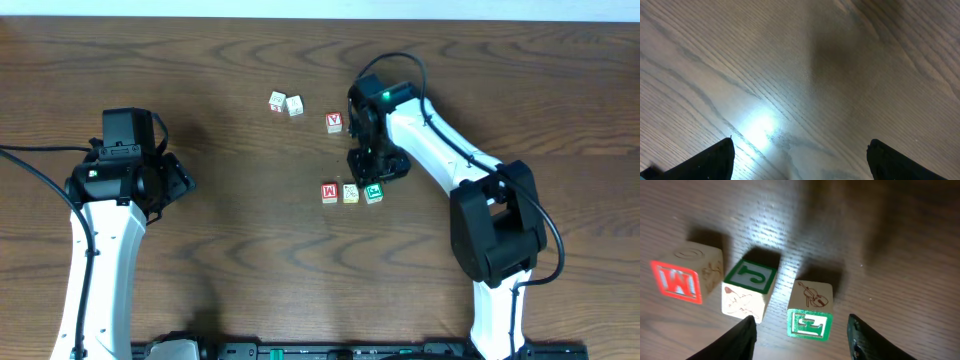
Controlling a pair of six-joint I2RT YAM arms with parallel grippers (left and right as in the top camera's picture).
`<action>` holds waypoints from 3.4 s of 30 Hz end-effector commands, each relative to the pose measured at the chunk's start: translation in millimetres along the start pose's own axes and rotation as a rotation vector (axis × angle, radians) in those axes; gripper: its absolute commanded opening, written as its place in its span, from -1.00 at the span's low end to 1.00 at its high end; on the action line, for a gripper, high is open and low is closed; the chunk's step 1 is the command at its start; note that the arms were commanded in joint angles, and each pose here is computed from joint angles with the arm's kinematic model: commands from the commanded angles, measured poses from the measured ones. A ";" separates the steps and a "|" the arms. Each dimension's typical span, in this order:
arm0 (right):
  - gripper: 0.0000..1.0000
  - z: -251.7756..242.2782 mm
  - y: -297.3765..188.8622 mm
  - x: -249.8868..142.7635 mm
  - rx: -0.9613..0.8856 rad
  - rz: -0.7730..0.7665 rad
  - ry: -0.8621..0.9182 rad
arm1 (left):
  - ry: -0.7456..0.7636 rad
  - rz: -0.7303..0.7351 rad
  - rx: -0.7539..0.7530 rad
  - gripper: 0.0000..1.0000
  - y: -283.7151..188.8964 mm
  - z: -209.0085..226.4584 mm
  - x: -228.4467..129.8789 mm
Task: Lift 3 blocks
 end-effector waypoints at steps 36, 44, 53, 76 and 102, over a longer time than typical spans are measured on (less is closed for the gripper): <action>-0.31 -3.9 28.9 -7.5 -0.035 0.013 0.219 | -0.009 -0.004 0.010 0.71 0.0 1.4 1.6; -0.28 2.3 28.9 -7.3 0.020 0.016 0.261 | -0.009 -0.005 0.010 0.70 0.0 1.4 1.7; -0.31 2.9 28.9 -8.1 0.024 0.021 0.304 | -0.009 -0.005 0.010 0.70 0.0 1.4 1.6; -0.34 2.8 28.9 -7.3 0.024 0.018 0.371 | -0.009 -0.004 0.010 0.70 0.0 1.4 1.6; 0.30 -16.8 -16.0 2.5 0.042 -0.010 0.342 | -0.009 -0.005 0.011 0.71 0.0 1.5 1.6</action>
Point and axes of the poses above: each gripper's point midway between its finger pads, its own y axis out along the fingers, its own z axis along the line the jaws close on, x = y × z, the point moved 6 cm from there along -y, back along the fingers, and after that the axes turned 15 degrees about -y, right-handed, at the moved point
